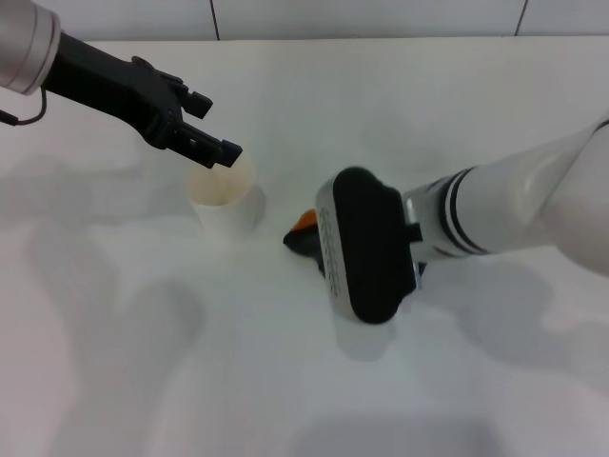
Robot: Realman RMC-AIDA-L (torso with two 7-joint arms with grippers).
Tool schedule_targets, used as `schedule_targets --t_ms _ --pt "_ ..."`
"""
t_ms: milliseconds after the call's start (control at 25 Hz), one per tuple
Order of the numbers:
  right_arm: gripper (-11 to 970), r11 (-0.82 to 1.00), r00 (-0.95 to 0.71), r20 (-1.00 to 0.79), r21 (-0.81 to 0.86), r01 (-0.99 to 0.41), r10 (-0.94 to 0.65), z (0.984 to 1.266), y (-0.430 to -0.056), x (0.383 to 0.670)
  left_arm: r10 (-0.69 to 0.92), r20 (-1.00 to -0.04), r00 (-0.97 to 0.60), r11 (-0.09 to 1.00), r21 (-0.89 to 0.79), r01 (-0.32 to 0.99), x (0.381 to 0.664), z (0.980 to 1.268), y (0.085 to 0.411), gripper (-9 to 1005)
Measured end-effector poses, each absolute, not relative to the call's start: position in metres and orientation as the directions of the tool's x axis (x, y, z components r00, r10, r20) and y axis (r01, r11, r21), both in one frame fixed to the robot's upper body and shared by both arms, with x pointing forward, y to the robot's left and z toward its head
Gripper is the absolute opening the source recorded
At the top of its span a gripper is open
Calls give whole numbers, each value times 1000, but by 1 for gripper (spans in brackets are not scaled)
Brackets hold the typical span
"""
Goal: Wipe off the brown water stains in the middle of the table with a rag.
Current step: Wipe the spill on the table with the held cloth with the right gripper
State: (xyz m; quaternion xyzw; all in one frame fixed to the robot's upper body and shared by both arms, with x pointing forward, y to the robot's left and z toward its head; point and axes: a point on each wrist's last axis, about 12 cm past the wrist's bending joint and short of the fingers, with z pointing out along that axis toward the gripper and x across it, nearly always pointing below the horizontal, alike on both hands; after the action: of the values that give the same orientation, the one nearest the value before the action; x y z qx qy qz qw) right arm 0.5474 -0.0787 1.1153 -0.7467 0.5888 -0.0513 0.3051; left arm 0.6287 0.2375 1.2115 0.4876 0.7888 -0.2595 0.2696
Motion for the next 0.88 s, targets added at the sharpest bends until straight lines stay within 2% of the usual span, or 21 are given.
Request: schedule_targets --t_ms 480,600,880 --pt "72 100 121 -355 -544 -833 -927 1120 -96 581 629 -679 -379 391 -145 909 630 1212 236 891" --pt "73 66 147 -336 -549 -833 -930 1118 -92 577 629 -679 -379 392 -144 909 630 1212 236 891" --pt "73 -79 306 -308 -577 -813 -901 1119 -75 546 628 -677 -384 401 -141 905 630 1210 238 891"
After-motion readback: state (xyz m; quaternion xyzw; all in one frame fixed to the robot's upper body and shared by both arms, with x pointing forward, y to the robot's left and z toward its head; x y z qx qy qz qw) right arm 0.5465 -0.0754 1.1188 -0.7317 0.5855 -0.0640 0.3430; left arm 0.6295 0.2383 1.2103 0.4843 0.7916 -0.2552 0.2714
